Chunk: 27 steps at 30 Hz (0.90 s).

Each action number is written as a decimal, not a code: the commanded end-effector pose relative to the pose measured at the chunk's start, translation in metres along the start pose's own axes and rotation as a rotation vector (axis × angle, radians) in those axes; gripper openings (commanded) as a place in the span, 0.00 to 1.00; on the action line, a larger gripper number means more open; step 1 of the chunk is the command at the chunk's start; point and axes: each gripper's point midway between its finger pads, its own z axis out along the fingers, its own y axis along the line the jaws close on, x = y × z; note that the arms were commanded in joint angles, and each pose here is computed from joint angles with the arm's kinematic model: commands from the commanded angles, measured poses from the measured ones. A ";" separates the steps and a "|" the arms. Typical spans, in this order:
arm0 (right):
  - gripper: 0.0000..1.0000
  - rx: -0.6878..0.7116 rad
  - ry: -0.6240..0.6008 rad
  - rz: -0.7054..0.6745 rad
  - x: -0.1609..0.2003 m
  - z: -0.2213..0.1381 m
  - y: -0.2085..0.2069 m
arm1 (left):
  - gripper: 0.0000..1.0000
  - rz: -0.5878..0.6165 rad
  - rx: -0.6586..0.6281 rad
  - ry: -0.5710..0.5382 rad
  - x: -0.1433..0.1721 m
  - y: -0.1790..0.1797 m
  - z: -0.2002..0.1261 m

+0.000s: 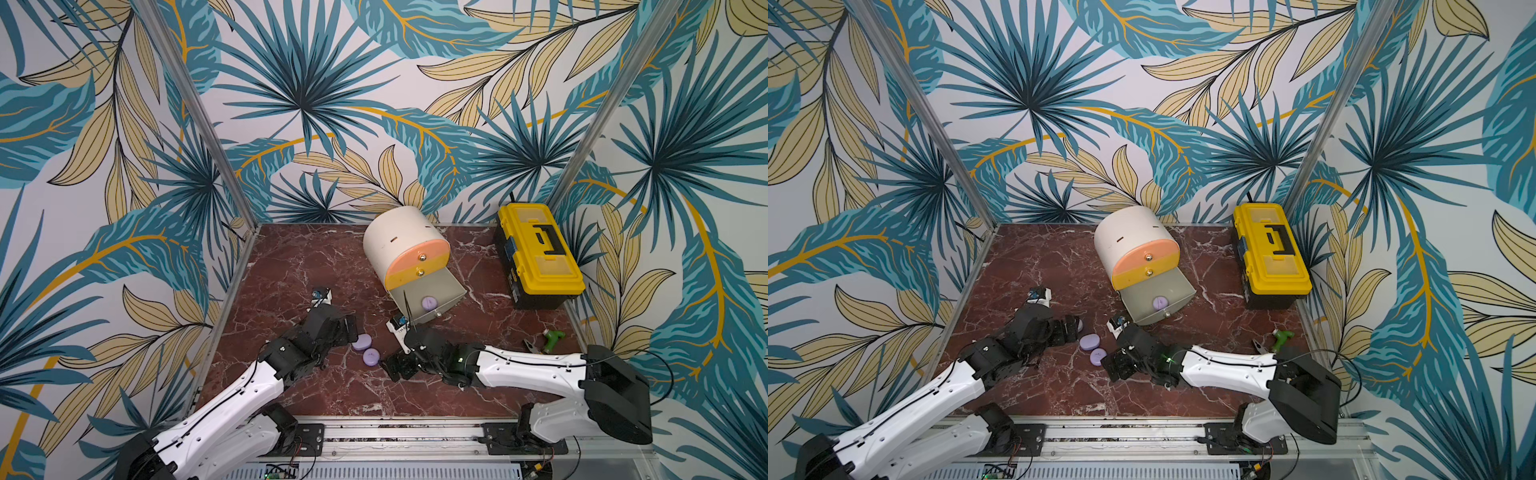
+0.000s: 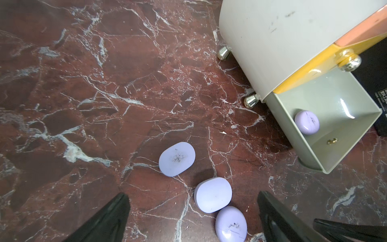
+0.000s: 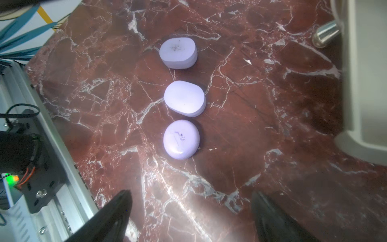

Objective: Put the bluetooth earphones in the drawer according to color
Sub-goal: Pick up the Bluetooth earphone from the center of the board.

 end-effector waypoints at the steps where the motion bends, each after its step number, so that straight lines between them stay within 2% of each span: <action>1: 0.91 0.038 0.017 -0.028 -0.001 0.014 0.002 | 1.00 -0.007 -0.042 -0.019 0.002 0.014 -0.005; 14: 0.70 0.087 0.155 -0.040 0.013 0.064 0.014 | 1.00 -0.050 -0.019 -0.109 -0.005 0.024 -0.026; 24: 0.66 0.100 0.233 -0.033 0.026 0.083 0.016 | 1.00 -0.064 -0.008 -0.134 -0.007 0.026 -0.030; 27: 0.62 0.128 0.240 -0.034 0.027 0.084 0.012 | 1.00 -0.065 -0.007 -0.130 -0.006 0.026 -0.029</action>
